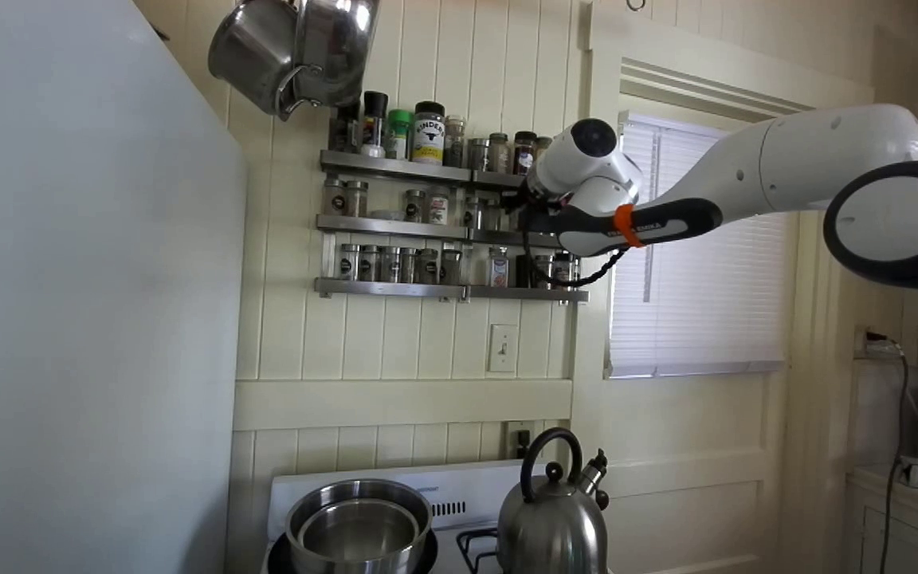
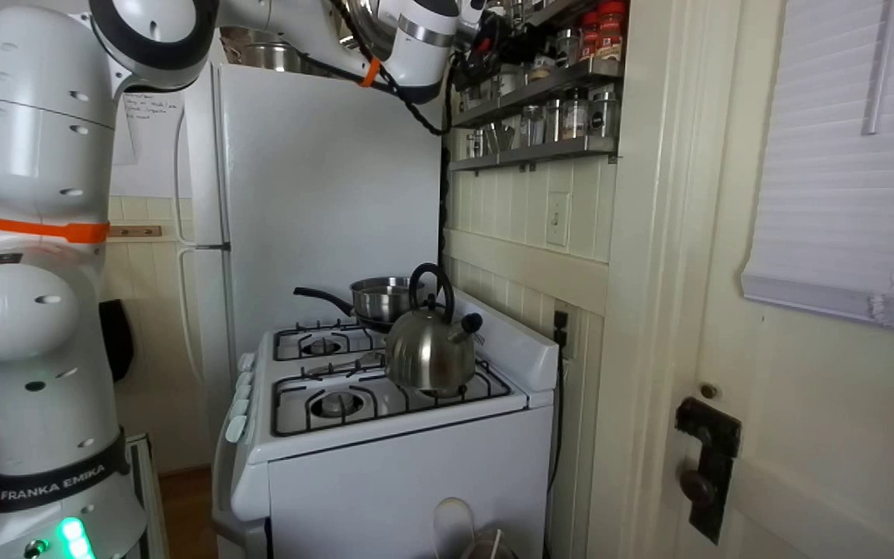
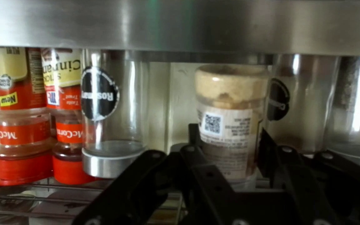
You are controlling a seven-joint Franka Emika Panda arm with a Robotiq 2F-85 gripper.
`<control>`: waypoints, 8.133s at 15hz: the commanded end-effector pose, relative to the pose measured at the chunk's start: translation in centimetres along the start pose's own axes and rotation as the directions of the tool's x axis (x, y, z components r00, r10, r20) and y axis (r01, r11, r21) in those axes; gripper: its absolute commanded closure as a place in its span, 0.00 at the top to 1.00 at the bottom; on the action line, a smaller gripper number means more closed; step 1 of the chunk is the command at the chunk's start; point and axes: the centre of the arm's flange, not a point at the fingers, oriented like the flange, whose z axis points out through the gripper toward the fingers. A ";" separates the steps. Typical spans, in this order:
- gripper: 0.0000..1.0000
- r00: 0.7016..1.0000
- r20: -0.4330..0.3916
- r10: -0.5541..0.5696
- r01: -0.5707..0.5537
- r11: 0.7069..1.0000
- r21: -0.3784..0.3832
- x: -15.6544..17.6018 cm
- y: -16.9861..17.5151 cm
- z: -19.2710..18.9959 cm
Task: Pick up the spice bottle on the middle shelf and put it on the stove
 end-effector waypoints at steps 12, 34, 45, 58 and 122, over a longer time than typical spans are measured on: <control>0.18 0.998 -0.056 -0.021 0.019 0.999 -0.029 -4.7 0.1 -2.2; 1.00 0.998 0.065 -0.023 0.024 0.999 -0.029 -0.7 1.0 -4.9; 1.00 0.998 0.063 0.018 -0.018 1.000 -0.016 0.9 1.0 -1.9; 0.77 0.994 0.108 0.020 -0.021 1.000 0.009 1.2 0.0 -0.5; 0.22 0.997 -0.072 0.020 -0.028 0.994 -0.107 -6.5 -1.0 -4.3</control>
